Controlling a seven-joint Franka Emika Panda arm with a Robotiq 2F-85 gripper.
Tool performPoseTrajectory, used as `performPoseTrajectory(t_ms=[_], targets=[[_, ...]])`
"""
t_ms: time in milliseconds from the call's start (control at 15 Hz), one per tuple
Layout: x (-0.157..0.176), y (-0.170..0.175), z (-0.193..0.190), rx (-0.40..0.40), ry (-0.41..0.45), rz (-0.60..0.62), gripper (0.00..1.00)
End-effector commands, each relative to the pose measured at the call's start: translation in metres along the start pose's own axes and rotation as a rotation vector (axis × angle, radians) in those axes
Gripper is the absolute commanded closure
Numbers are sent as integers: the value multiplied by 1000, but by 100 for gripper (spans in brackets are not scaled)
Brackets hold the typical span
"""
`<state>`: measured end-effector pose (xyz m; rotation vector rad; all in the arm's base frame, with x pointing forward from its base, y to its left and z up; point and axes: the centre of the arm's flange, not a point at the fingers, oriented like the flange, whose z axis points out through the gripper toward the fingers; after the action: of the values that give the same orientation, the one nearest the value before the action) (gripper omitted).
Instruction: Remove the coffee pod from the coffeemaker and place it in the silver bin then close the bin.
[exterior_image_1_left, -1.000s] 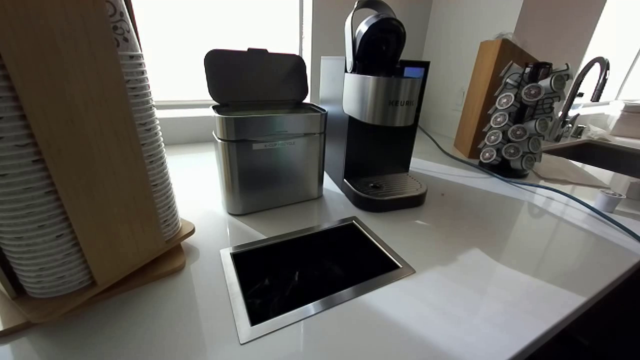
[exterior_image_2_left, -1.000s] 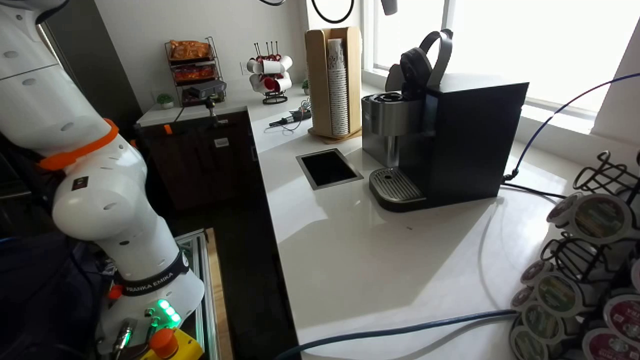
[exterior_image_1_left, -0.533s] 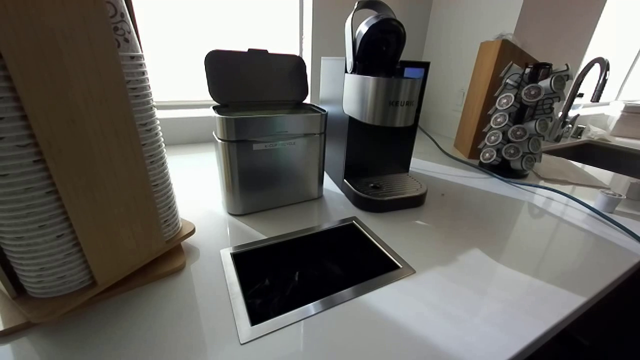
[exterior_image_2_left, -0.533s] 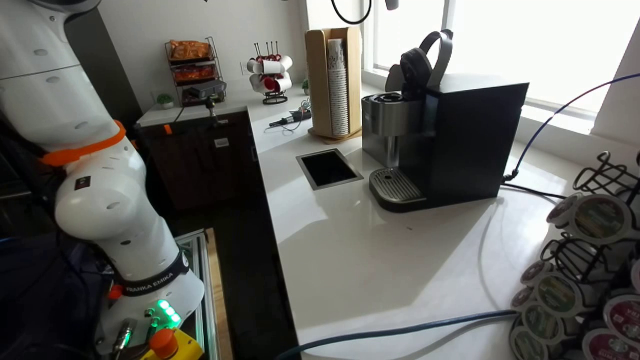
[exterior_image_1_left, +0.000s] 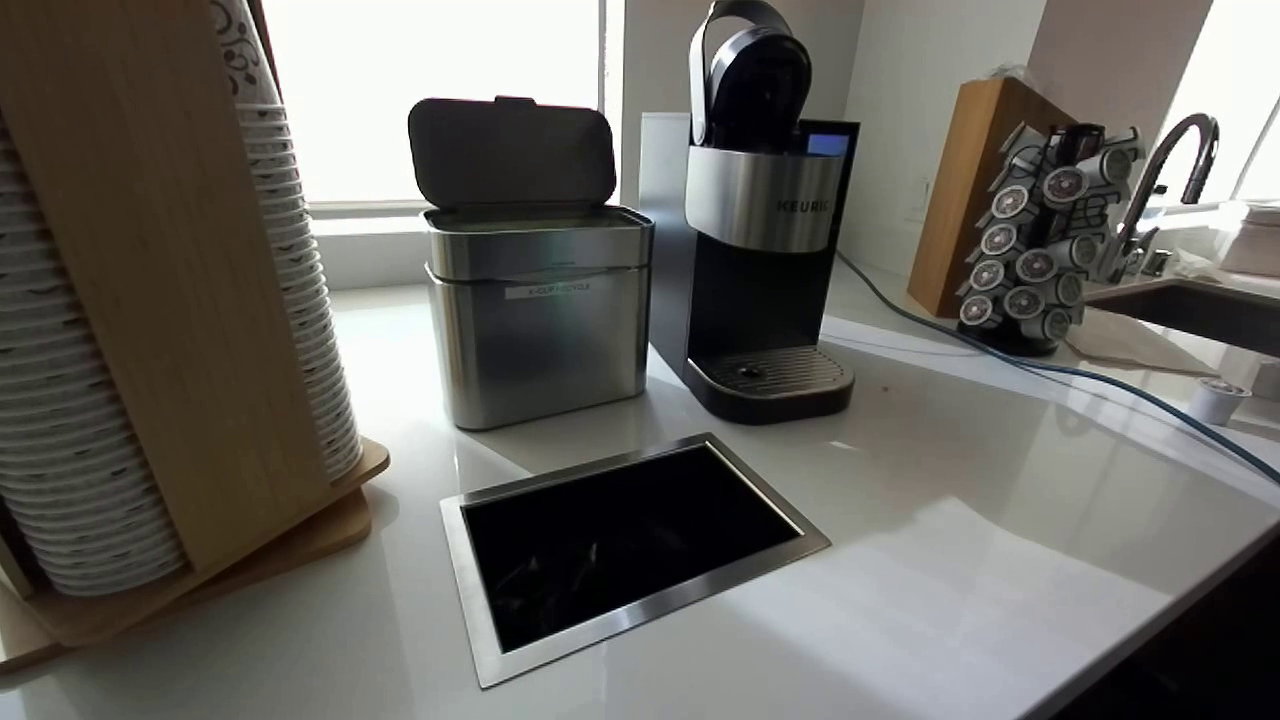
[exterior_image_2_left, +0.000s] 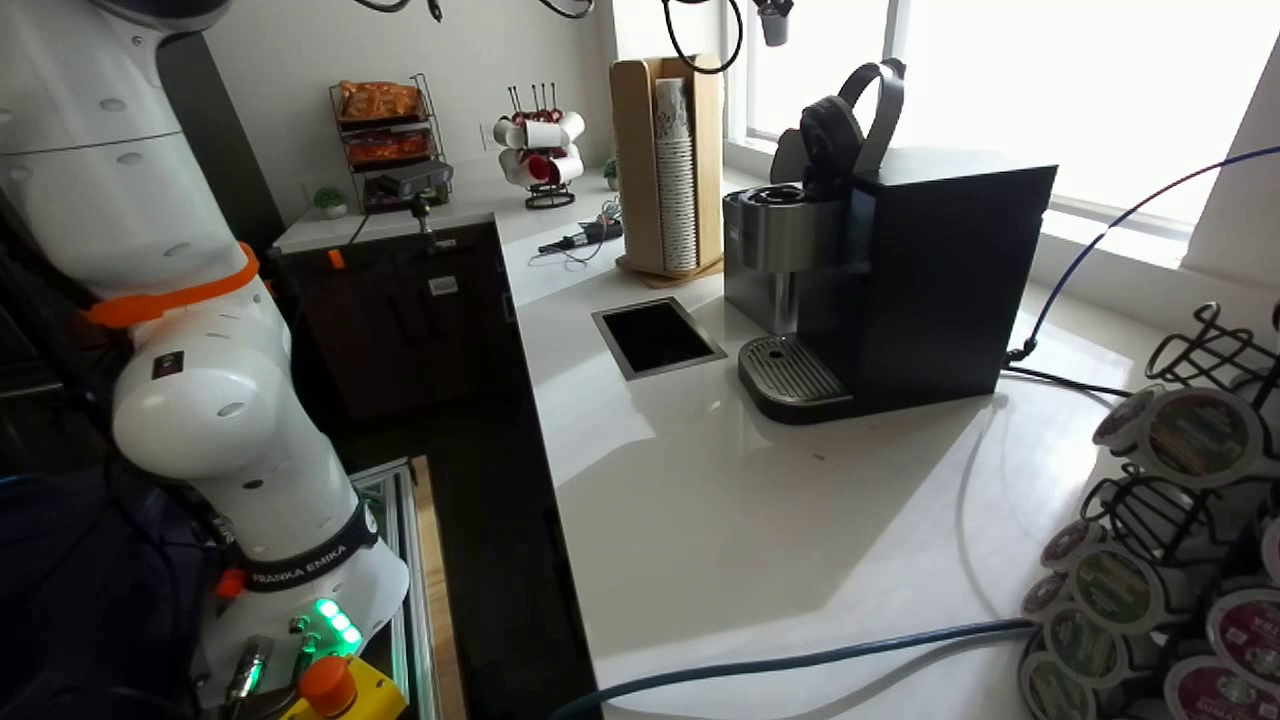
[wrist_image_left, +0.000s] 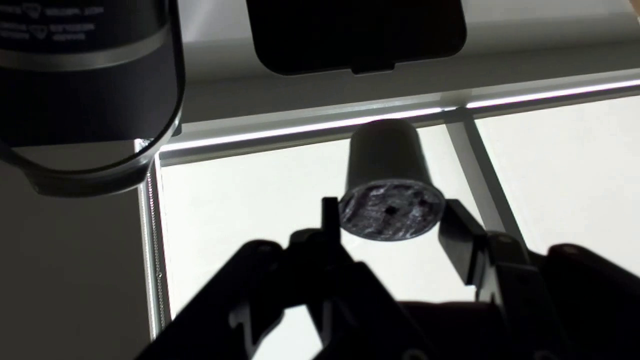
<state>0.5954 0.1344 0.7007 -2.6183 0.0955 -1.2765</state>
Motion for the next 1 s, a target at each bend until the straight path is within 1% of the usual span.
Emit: performPoseTrajectory(t_ms=[0, 67, 133, 267, 333, 400, 533, 600, 667, 800, 933], targets=[[-2, -26, 52, 76, -99, -6, 72], [-6, -34, 64, 99, -121, -6, 72], [-10, -43, 78, 143, -173, -13, 72], [-18, -59, 95, 175, -229, -15, 72], [-32, -49, 78, 134, -175, -10, 72], [-34, -53, 85, 140, -185, -14, 47], [-34, -52, 86, 138, -184, -13, 47], [-31, -51, 92, 99, -204, -40, 72], [-33, -53, 107, 103, -236, -44, 72], [-41, -50, 131, 72, -292, -52, 72], [-49, -47, 153, 34, -304, -74, 72]])
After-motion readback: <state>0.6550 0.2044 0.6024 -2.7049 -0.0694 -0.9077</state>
